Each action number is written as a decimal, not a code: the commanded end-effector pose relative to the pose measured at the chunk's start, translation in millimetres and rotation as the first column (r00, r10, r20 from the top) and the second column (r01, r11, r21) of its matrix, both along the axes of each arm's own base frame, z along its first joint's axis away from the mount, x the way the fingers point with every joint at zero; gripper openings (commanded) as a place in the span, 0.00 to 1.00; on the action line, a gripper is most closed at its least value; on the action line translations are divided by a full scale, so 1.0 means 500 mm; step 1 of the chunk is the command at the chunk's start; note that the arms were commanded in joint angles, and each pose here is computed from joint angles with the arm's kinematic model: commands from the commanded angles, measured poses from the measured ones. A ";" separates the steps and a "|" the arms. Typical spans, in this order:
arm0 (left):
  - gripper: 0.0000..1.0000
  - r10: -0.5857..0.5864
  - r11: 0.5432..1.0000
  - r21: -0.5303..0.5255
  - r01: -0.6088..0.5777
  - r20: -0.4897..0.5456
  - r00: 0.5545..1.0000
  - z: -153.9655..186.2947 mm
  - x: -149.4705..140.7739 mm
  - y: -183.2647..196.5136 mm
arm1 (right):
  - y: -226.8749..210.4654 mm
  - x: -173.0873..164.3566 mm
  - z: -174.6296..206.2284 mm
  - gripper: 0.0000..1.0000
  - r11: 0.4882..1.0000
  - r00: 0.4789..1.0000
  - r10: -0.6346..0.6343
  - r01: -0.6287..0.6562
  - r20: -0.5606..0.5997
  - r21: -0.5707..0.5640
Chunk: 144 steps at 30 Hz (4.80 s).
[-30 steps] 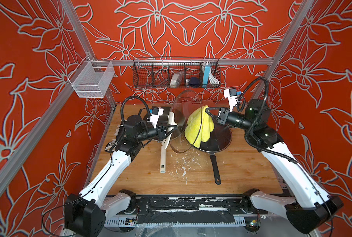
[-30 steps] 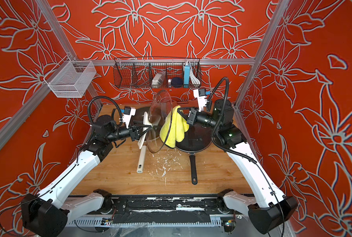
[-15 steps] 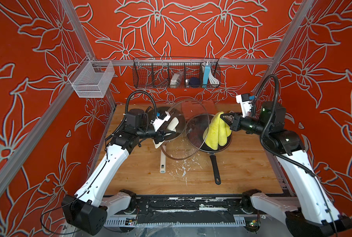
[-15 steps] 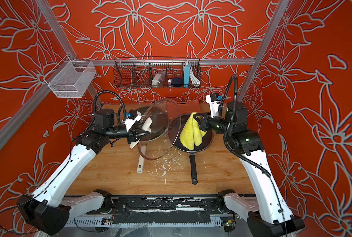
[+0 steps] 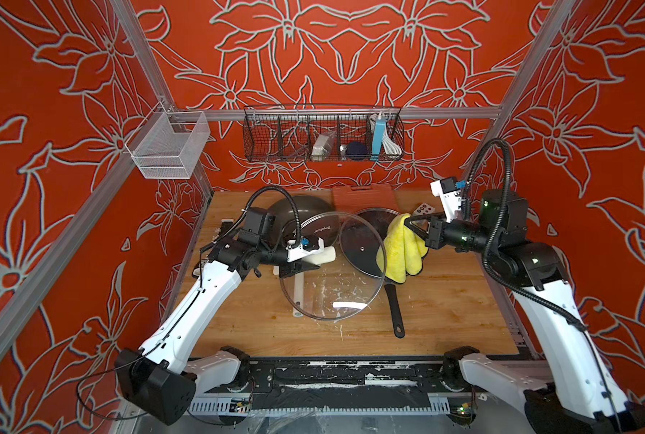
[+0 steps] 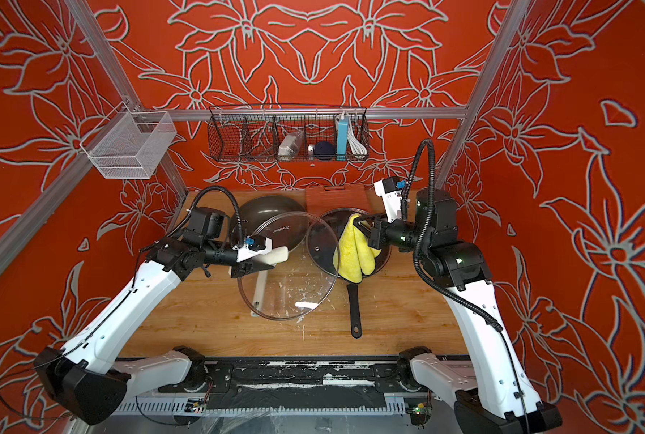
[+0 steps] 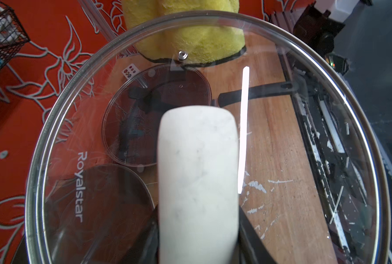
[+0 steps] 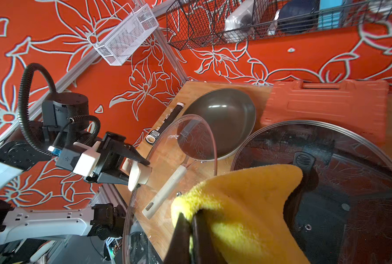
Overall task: Wipe the pot lid with a cloth
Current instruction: Wipe the pot lid.
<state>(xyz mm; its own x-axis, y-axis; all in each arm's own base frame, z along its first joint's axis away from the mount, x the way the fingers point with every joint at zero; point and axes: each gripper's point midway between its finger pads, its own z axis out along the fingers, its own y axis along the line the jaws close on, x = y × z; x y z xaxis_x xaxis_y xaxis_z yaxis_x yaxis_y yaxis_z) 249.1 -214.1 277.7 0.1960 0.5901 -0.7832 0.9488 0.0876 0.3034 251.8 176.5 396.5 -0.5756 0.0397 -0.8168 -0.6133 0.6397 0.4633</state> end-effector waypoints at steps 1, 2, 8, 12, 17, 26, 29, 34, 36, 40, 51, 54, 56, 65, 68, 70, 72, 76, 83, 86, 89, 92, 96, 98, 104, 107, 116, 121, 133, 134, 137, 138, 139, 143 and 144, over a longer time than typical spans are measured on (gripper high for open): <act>0.00 -0.143 0.989 -0.001 0.148 0.268 0.953 0.082 0.002 -0.039 | 0.018 0.009 -0.015 0.00 0.998 0.999 0.047 -0.046 -0.023 0.037; 0.00 -0.152 0.988 0.007 0.156 0.277 0.949 0.078 0.004 -0.045 | 0.023 0.012 -0.025 0.00 0.997 0.998 0.058 -0.056 -0.035 0.044; 0.00 -0.206 0.979 0.066 0.195 0.333 0.920 0.059 0.006 -0.075 | 0.049 0.027 -0.082 0.00 0.994 0.992 0.085 -0.079 -0.089 0.075; 0.00 -0.246 0.968 0.126 0.215 0.347 0.905 0.049 0.010 -0.102 | 0.079 0.030 -0.127 0.00 0.993 0.987 0.108 -0.102 -0.120 0.054; 0.00 -0.296 0.952 0.180 0.246 0.361 0.884 0.037 0.011 -0.146 | 0.115 0.029 -0.173 0.00 0.992 0.981 0.127 -0.123 -0.146 0.038; 0.00 -0.329 0.943 0.196 0.270 0.422 0.845 0.040 0.008 -0.200 | 0.162 0.030 -0.247 0.00 0.989 0.972 0.139 -0.144 -0.190 -0.013; 0.00 -0.329 0.943 0.196 0.268 0.441 0.835 0.047 0.010 -0.205 | 0.182 0.033 -0.263 0.00 0.987 0.968 0.154 -0.161 -0.199 -0.019; 0.00 -0.332 0.943 0.164 0.289 0.466 0.820 0.071 -0.004 -0.212 | 0.209 0.044 -0.275 0.00 0.985 0.967 0.166 -0.174 -0.196 -0.023; 0.00 -0.334 0.942 0.148 0.300 0.474 0.815 0.081 -0.011 -0.214 | 0.219 0.050 -0.275 0.00 0.983 0.966 0.173 -0.180 -0.190 -0.022; 0.00 -0.337 0.940 0.136 0.312 0.489 0.804 0.093 -0.020 -0.219 | 0.246 0.064 -0.265 0.00 0.980 0.966 0.193 -0.197 -0.172 -0.009; 0.00 -0.357 0.930 0.113 0.349 0.503 0.787 0.100 -0.029 -0.238 | 0.335 0.107 -0.206 0.00 0.964 0.958 0.265 -0.264 -0.111 0.025; 0.00 -0.356 0.930 0.110 0.350 0.505 0.787 0.100 -0.028 -0.241 | 0.358 0.121 -0.201 0.00 0.959 0.953 0.283 -0.281 -0.107 0.032; 0.00 -0.353 0.931 0.106 0.350 0.510 0.784 0.102 -0.027 -0.243 | 0.372 0.127 -0.200 0.00 0.956 0.950 0.294 -0.291 -0.110 0.043; 0.00 -0.337 0.932 0.068 0.355 0.519 0.785 0.112 -0.025 -0.253 | 0.410 0.136 -0.200 0.00 0.938 0.930 0.345 -0.336 -0.125 0.089; 0.00 -0.327 0.934 0.054 0.352 0.522 0.788 0.114 -0.023 -0.255 | 0.414 0.131 -0.196 0.00 0.930 0.924 0.364 -0.353 -0.120 0.104; 0.00 -0.320 0.937 0.052 0.345 0.521 0.791 0.113 -0.021 -0.254 | 0.413 0.129 -0.196 0.00 0.928 0.922 0.368 -0.357 -0.118 0.101; 0.00 -0.309 0.942 0.051 0.332 0.517 0.798 0.112 -0.019 -0.250 | 0.404 0.128 -0.200 0.00 0.935 0.929 0.352 -0.346 -0.116 0.071; 0.00 -0.283 0.950 0.032 0.310 0.507 0.814 0.117 -0.015 -0.236 | 0.385 0.117 -0.204 0.00 0.940 0.933 0.341 -0.340 -0.112 0.035; 0.00 -0.241 0.962 0.011 0.273 0.500 0.832 0.123 -0.011 -0.204 | 0.318 0.098 -0.210 0.00 0.958 0.953 0.281 -0.286 -0.110 -0.028; 0.00 -0.229 0.965 0.007 0.261 0.501 0.834 0.124 -0.010 -0.193 | 0.277 0.086 -0.213 0.00 0.965 0.962 0.250 -0.257 -0.114 -0.053; 0.00 -0.219 0.967 -0.001 0.254 0.508 0.833 0.128 -0.009 -0.185 | 0.233 0.070 -0.222 0.00 0.972 0.970 0.213 -0.222 -0.119 -0.074; 0.00 -0.213 0.968 -0.007 0.252 0.511 0.833 0.134 -0.010 -0.180 | 0.185 0.056 -0.230 0.00 0.979 0.977 0.170 -0.182 -0.128 -0.089; 0.00 -0.219 0.966 -0.009 0.260 0.511 0.831 0.136 -0.013 -0.181 | 0.149 0.042 -0.230 0.00 0.984 0.983 0.137 -0.148 -0.120 -0.096; 0.00 -0.223 0.963 -0.014 0.268 0.509 0.831 0.137 -0.013 -0.183 | 0.151 0.039 -0.224 0.00 0.983 0.982 0.149 -0.159 -0.117 -0.089; 0.00 -0.243 0.958 -0.010 0.286 0.501 0.831 0.129 -0.014 -0.198 | 0.190 0.067 -0.197 0.00 0.981 0.979 0.181 -0.187 -0.097 -0.054; 0.00 -0.252 0.956 -0.008 0.293 0.490 0.835 0.125 -0.011 -0.209 | 0.224 0.086 -0.182 0.00 0.977 0.975 0.207 -0.211 -0.081 -0.041; 0.00 -0.261 0.949 -0.032 0.314 0.481 0.837 0.118 -0.004 -0.238 | 0.359 0.140 -0.157 0.00 0.954 0.953 0.298 -0.298 -0.058 0.010; 0.00 -0.223 0.958 -0.043 0.283 0.504 0.834 0.123 0.008 -0.236 | 0.409 0.163 -0.182 0.00 0.946 0.942 0.323 -0.321 -0.088 0.032; 0.00 -0.178 0.967 -0.073 0.243 0.488 0.854 0.133 0.017 -0.217 | 0.408 0.165 -0.200 0.00 0.947 0.942 0.321 -0.322 -0.094 0.008; 0.00 -0.168 0.969 -0.078 0.234 0.487 0.857 0.133 0.019 -0.213 | 0.401 0.164 -0.201 0.00 0.949 0.945 0.313 -0.315 -0.094 -0.003; 0.00 -0.131 0.974 -0.100 0.204 0.484 0.865 0.144 0.027 -0.200 | 0.374 0.158 -0.202 0.00 0.956 0.953 0.287 -0.292 -0.095 -0.037; 0.00 -0.114 0.976 -0.108 0.188 0.479 0.870 0.149 0.031 -0.196 | 0.363 0.156 -0.204 0.00 0.958 0.956 0.276 -0.282 -0.098 -0.049; 0.00 -0.097 0.979 -0.113 0.171 0.476 0.874 0.154 0.034 -0.192 | 0.351 0.156 -0.204 0.00 0.961 0.960 0.264 -0.270 -0.097 -0.057; 0.00 -0.013 0.985 -0.147 0.087 0.446 0.895 0.166 0.052 -0.176 | 0.305 0.149 -0.203 0.00 0.970 0.970 0.223 -0.231 -0.100 -0.073; 0.00 0.013 0.986 -0.157 0.062 0.437 0.899 0.168 0.056 -0.171 | 0.293 0.144 -0.206 0.00 0.972 0.971 0.215 -0.223 -0.102 -0.079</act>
